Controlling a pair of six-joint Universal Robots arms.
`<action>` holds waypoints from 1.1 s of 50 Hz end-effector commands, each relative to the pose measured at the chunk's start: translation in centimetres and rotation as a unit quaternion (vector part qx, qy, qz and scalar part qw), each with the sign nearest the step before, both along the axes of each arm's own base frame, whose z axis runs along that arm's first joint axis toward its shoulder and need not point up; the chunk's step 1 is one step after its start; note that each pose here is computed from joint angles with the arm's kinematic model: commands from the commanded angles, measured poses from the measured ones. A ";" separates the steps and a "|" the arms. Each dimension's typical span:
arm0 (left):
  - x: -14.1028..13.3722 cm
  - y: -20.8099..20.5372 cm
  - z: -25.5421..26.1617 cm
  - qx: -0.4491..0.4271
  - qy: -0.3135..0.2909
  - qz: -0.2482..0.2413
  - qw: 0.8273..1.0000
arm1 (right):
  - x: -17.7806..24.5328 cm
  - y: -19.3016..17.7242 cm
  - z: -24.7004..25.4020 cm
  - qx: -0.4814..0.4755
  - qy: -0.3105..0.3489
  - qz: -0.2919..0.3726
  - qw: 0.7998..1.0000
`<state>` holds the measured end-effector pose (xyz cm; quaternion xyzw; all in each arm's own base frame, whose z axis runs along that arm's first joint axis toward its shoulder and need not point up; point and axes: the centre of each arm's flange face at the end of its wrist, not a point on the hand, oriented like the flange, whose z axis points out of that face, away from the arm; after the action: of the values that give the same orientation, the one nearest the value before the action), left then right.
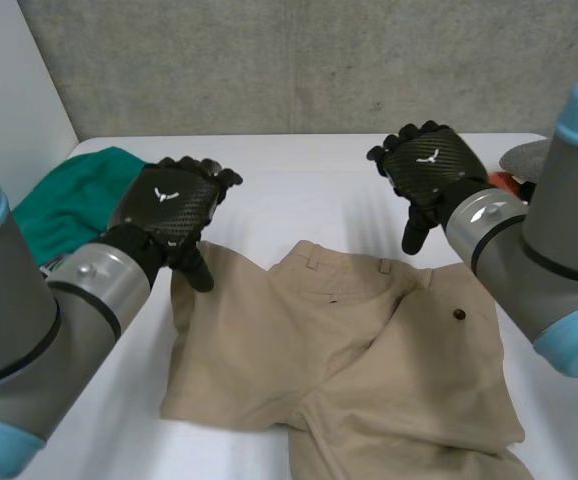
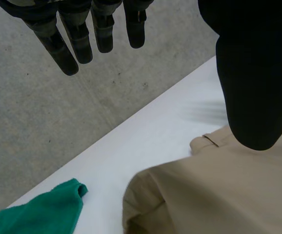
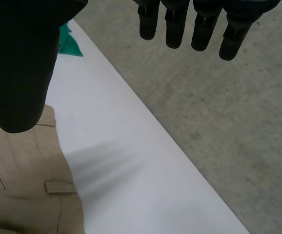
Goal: Fold the laundry.
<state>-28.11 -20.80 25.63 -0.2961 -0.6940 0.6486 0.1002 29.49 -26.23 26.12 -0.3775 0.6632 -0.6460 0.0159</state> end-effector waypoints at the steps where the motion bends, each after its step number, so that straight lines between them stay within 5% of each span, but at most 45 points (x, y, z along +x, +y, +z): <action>1: -1.6 -5.1 -1.9 0.011 -0.020 -0.012 1.000 | 0.6 -0.5 -2.0 0.004 0.025 0.023 0.999; 10: -2.9 -9.4 -8.2 0.093 -0.128 -0.019 0.987 | 0.4 -1.4 -3.2 0.009 0.042 0.031 0.999; 15: -2.1 -11.3 -10.3 0.113 -0.192 0.028 0.974 | 0.7 -1.7 -3.9 0.007 0.047 0.044 0.998; 20: -1.9 -11.2 -8.7 0.096 -0.185 0.050 0.977 | 2.1 -1.9 -4.6 -0.006 0.048 0.081 0.996; 35: 0.4 -1.0 -1.0 0.035 -0.146 -0.003 0.989 | 10.3 -3.7 -7.1 -0.040 0.053 0.276 0.959; 55: 4.9 7.0 5.2 -0.055 -0.122 -0.002 0.991 | 12.2 -2.8 -12.2 -0.032 0.135 0.327 0.935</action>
<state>-24.09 -15.14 29.08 -0.3917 -0.6783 0.6217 -0.0031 41.95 -29.36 14.44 -0.6495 0.4772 -0.5767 0.1339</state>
